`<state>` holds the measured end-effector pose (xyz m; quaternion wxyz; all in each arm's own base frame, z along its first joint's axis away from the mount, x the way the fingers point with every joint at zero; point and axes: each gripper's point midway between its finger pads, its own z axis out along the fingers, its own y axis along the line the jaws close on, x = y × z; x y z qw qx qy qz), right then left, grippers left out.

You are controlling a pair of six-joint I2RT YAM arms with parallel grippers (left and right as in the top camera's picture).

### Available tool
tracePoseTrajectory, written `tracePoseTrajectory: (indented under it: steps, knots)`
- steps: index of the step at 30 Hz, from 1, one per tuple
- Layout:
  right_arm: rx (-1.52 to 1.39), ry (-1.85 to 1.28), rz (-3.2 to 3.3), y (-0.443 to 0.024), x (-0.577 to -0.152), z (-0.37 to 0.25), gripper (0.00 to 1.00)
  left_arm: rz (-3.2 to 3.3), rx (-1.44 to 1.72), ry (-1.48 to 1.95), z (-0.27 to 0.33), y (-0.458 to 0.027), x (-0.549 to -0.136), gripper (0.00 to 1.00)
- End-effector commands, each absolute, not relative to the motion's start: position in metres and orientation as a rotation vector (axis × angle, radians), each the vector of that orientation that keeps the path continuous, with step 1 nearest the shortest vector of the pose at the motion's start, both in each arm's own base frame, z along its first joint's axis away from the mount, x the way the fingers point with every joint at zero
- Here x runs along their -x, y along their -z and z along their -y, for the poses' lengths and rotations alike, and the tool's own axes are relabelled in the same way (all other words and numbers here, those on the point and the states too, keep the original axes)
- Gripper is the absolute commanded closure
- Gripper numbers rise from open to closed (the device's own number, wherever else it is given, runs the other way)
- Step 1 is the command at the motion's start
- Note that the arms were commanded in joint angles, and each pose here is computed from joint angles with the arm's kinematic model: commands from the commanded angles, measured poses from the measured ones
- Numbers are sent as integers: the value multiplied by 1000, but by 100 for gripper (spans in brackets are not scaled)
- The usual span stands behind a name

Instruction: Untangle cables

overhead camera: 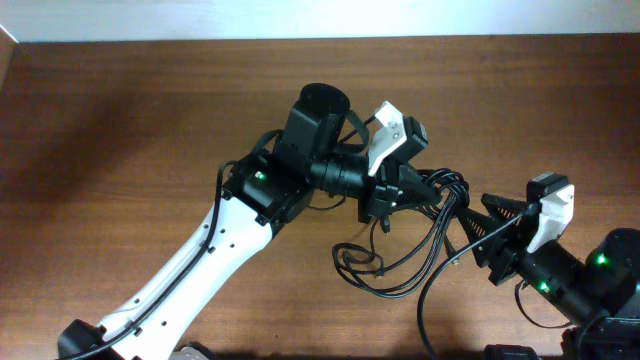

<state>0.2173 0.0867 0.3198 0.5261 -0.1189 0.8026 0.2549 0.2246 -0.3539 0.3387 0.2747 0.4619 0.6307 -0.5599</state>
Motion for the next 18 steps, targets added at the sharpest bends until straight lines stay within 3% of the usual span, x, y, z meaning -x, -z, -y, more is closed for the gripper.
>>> tracePoseTrajectory:
  steps: [1,3,5,6,11,18]
  knots:
    - [295,-603,-1904,-323,-220,-87,53,-1644,-1283,1533,355,-344,-216,100]
    - [296,-603,-1902,-323,-220,-87,54,-1628,-1307,1543,360,-345,-209,100]
    - [296,-603,-1902,-323,-220,-87,88,-1590,-1329,1545,366,-349,-203,100]
    - [295,-603,-1902,-323,-220,-87,95,-1592,-1330,1546,366,-348,-203,100]
    - [294,-603,-1904,-323,-220,-87,96,-1675,-1233,1419,369,-341,-226,100]
    - [54,-531,-2012,-303,-225,-62,96,-1958,-628,1214,359,-339,-304,100]
